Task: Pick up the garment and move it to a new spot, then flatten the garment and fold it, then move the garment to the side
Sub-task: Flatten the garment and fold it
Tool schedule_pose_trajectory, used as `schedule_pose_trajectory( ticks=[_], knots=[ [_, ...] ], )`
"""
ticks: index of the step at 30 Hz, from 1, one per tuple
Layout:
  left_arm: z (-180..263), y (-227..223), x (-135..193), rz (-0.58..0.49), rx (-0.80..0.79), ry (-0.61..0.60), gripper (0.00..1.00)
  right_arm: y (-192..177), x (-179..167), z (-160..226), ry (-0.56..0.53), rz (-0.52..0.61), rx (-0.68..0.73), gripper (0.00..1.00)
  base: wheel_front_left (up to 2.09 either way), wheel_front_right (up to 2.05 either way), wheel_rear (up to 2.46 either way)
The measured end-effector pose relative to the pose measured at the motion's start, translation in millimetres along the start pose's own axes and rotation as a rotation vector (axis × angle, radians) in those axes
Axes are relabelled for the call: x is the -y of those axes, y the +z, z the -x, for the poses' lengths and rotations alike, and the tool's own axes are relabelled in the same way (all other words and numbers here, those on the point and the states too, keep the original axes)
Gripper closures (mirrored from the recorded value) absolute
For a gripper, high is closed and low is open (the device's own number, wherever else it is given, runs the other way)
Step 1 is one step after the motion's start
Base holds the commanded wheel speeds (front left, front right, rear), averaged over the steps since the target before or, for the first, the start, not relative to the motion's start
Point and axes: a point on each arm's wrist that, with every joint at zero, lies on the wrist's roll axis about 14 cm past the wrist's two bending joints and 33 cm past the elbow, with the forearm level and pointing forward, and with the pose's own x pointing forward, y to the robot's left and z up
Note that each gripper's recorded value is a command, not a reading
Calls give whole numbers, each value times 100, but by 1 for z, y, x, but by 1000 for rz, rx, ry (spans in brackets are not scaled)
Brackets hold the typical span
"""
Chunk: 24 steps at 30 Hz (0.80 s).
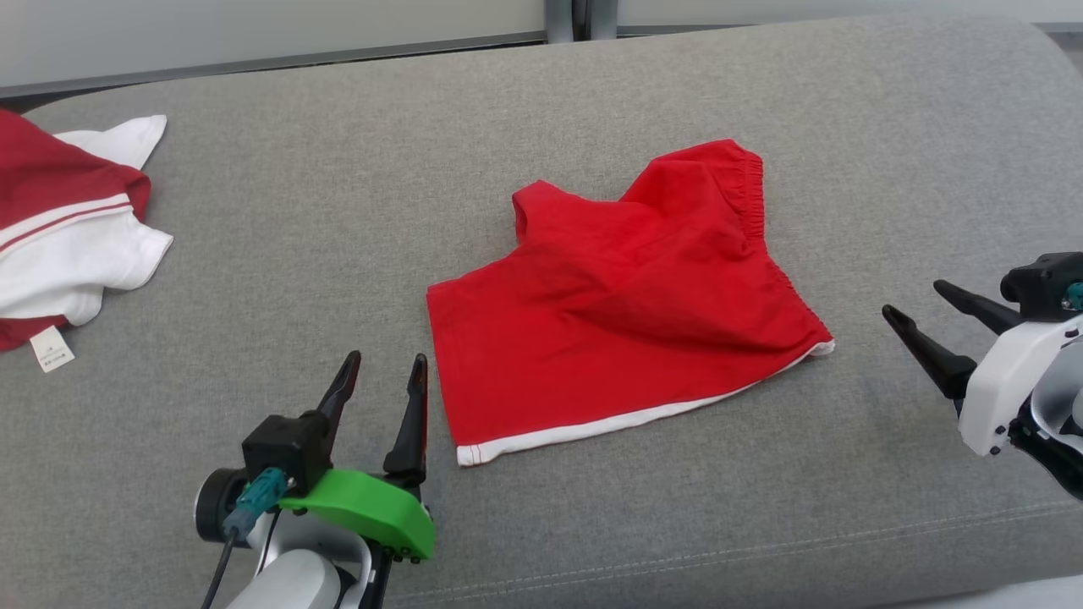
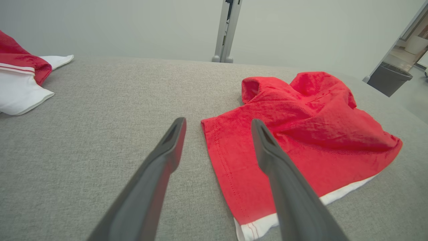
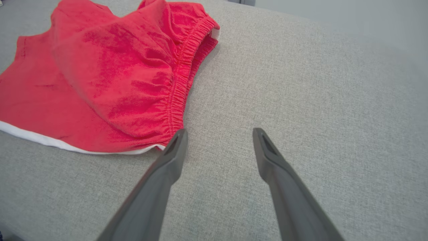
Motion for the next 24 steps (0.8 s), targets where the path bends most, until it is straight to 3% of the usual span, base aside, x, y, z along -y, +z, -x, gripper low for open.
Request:
schedule_pose_trajectory(
  ticks=[13, 24],
  knots=[
    [27, 17, -14, 5, 55, 72, 0, 78, 20, 33, -178, -57, 379, 0, 0, 0, 0],
    [60, 39, -50, -14, 128, 179, 0, 86, -23, 42, -214, -57, 516, 0, 0, 0, 0]
  ],
)
